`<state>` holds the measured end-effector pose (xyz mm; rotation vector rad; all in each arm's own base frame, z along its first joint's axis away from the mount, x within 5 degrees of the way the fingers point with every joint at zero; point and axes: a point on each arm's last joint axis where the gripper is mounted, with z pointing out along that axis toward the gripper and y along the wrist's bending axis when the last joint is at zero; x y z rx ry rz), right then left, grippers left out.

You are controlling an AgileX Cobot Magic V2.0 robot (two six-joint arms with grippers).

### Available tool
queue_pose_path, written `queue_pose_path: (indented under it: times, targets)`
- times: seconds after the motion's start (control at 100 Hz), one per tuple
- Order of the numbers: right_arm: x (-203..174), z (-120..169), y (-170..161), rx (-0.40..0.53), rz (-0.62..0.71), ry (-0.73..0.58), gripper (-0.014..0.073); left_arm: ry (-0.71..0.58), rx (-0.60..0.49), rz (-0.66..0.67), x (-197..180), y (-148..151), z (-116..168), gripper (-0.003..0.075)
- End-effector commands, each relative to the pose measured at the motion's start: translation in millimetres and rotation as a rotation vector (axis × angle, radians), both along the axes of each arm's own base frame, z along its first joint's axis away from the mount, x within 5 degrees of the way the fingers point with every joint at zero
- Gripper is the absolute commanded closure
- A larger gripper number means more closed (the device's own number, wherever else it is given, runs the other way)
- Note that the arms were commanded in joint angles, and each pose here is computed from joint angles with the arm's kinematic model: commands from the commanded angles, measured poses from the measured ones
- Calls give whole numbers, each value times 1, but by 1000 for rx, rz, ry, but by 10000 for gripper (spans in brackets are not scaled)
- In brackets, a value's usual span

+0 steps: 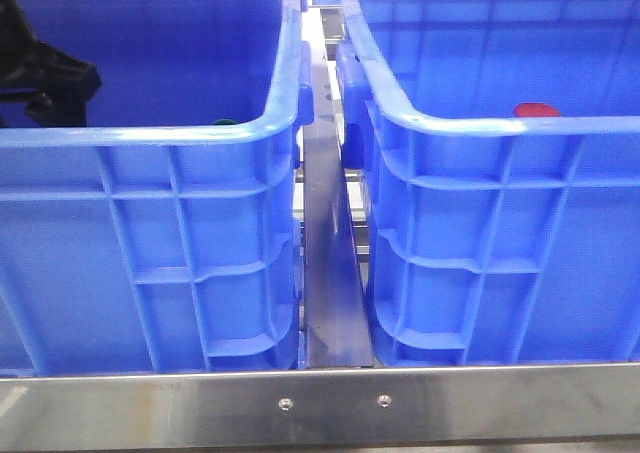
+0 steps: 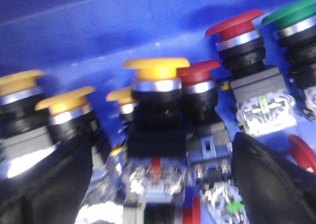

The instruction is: Pick red and yellow buttons and place in box

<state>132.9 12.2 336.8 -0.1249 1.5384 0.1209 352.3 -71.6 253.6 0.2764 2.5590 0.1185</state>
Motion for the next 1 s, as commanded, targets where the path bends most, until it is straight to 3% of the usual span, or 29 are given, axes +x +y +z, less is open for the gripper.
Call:
queue_pose_path:
  times: [0.0,0.19,0.28,0.4,0.52,0.57,0.99]
  targets:
    - [0,10,0,107,12,-30,661,-105,-28,-12,5,-1,20,188]
    - [1,10,-2,107,-13,-23,661,-74,-21,-12,10,-2,9,197]
    - [1,9,-2,107,-17,-22,661,-67,-19,-12,10,-3,6,241]
    - [1,9,-2,107,-20,-21,661,-80,-22,-12,8,-2,11,406]
    - [1,9,-2,107,-20,-21,661,-106,-28,-11,4,-1,22,664]
    - [1,9,-2,107,-20,-21,661,-121,-31,-11,2,-1,27,738]
    - [1,9,-2,107,-20,-21,661,-227,-75,-12,-46,3,89,739]
